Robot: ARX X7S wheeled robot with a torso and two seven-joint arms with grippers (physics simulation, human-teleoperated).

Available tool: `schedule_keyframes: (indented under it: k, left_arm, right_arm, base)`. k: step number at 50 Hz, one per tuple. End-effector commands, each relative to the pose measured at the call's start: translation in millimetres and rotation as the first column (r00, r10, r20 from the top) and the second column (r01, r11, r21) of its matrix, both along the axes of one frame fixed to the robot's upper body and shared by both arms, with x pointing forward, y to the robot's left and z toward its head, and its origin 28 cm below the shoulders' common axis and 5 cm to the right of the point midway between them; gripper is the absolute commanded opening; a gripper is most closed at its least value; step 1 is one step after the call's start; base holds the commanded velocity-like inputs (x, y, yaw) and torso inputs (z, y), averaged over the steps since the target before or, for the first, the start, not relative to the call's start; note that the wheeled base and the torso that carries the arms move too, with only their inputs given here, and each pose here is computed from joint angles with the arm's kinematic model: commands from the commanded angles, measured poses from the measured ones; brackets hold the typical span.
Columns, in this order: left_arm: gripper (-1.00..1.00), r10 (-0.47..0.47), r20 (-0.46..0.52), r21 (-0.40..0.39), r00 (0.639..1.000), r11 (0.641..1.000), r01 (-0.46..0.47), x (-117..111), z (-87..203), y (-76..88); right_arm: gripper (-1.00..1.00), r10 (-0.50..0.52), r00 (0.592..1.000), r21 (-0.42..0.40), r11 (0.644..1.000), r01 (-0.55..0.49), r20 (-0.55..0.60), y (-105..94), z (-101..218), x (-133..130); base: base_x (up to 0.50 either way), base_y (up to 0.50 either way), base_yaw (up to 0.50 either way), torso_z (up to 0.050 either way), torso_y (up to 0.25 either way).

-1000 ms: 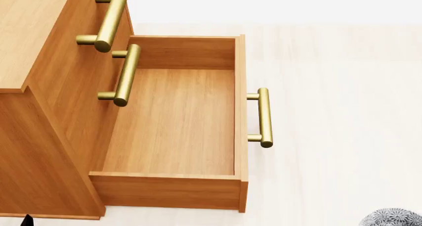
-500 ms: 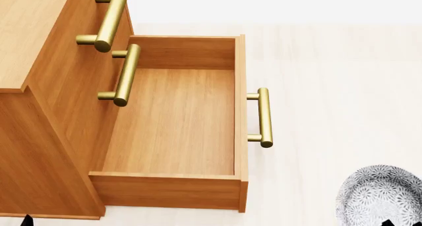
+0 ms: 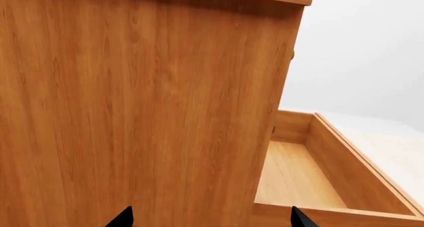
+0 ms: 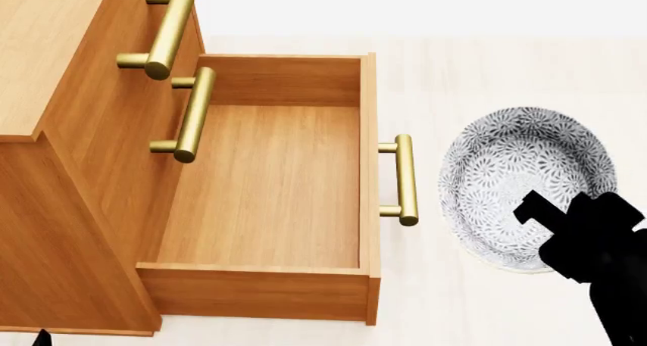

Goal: Put the bowl in the bottom drawer of the cabinet and close it.

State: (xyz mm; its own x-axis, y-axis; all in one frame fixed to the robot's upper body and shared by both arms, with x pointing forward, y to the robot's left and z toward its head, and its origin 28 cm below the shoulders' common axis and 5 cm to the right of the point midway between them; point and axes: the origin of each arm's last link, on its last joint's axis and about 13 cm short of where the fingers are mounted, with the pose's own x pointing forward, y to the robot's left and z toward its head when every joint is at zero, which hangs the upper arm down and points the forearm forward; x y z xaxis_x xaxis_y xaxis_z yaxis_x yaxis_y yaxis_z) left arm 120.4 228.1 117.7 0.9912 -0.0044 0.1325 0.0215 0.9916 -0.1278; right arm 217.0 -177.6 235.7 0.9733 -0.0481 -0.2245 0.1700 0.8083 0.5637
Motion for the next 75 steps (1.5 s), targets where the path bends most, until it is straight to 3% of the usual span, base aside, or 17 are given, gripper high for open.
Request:
schedule_keyframes:
  k: [1,5,7,14,25,29,32,35,36,52,75]
  left_arm:
    - [1.0,0.0,-0.003,-0.001,1.0,1.0,0.0,0,0,-0.3]
    - [1.0,0.001,-0.001,0.001,1.0,1.0,-0.001,0,0,0.1]
    - [1.0,0.001,-0.001,0.002,1.0,1.0,-0.001,0,0,-0.3]
    - [1.0,0.004,0.0,0.003,1.0,1.0,-0.004,1,0,0.6]
    - [1.0,0.002,-0.002,0.003,1.0,1.0,-0.002,1,-1,-0.2]
    - [1.0,0.002,-0.001,0.004,1.0,1.0,-0.002,1,-1,-0.2]
    - [1.0,0.005,-0.001,0.003,1.0,1.0,-0.005,1,-1,0.6]
    - [1.0,0.002,-0.005,0.002,1.0,1.0,-0.002,2,-2,-0.2]
    - [1.0,-0.002,-0.006,0.003,1.0,1.0,0.002,1,-3,-0.8]
    - [1.0,0.003,-0.01,0.003,1.0,1.0,-0.003,2,-4,0.3]
    - [1.0,0.003,-0.007,0.001,1.0,1.0,-0.003,3,-4,0.7]
  right_arm:
    - [-1.0,0.127,0.992,0.054,0.991,-0.126,-0.002,14.5,38,11]
    - [-1.0,0.158,0.987,0.048,0.986,-0.157,-0.003,20.4,51,22]
    - [-1.0,0.155,0.986,0.125,0.979,-0.161,0.059,22.7,56,28]
    - [-1.0,0.18,0.983,0.058,0.982,-0.182,0.038,31.4,67,40]
    - [-1.0,0.205,0.971,-0.098,0.971,-0.218,-0.126,41.8,101,54]
    - [-1.0,0.203,0.965,-0.11,0.969,-0.223,-0.164,44.4,112,66]
    - [-1.0,0.175,0.964,-0.162,0.964,-0.209,-0.202,50.1,121,74]
    - [-1.0,0.137,0.965,-0.16,0.972,-0.175,-0.223,53.7,128,84]
    - [-1.0,0.103,0.959,-0.199,0.967,-0.158,-0.262,57.2,131,90]
    - [-1.0,0.048,0.926,-0.331,0.926,-0.182,-0.375,87.5,162,129]
    - [-1.0,0.025,0.894,-0.425,0.874,-0.237,-0.448,117.3,156,156]
  base:
    - [0.0,0.0,0.0,0.0,0.0]
    - [0.0,0.0,0.0,0.0,0.003]
    - [0.0,0.0,0.0,0.0,0.0]
    - [0.0,0.0,0.0,0.0,0.0]
    - [0.0,0.0,0.0,0.0,0.0]
    - [0.0,0.0,0.0,0.0,0.003]
    - [0.0,0.0,0.0,0.0,0.0]
    - [0.0,0.0,0.0,0.0,0.0]
    - [0.0,0.0,0.0,0.0,0.0]
    - [0.0,0.0,0.0,0.001,0.001]
    - [0.0,0.0,0.0,0.0,0.0]
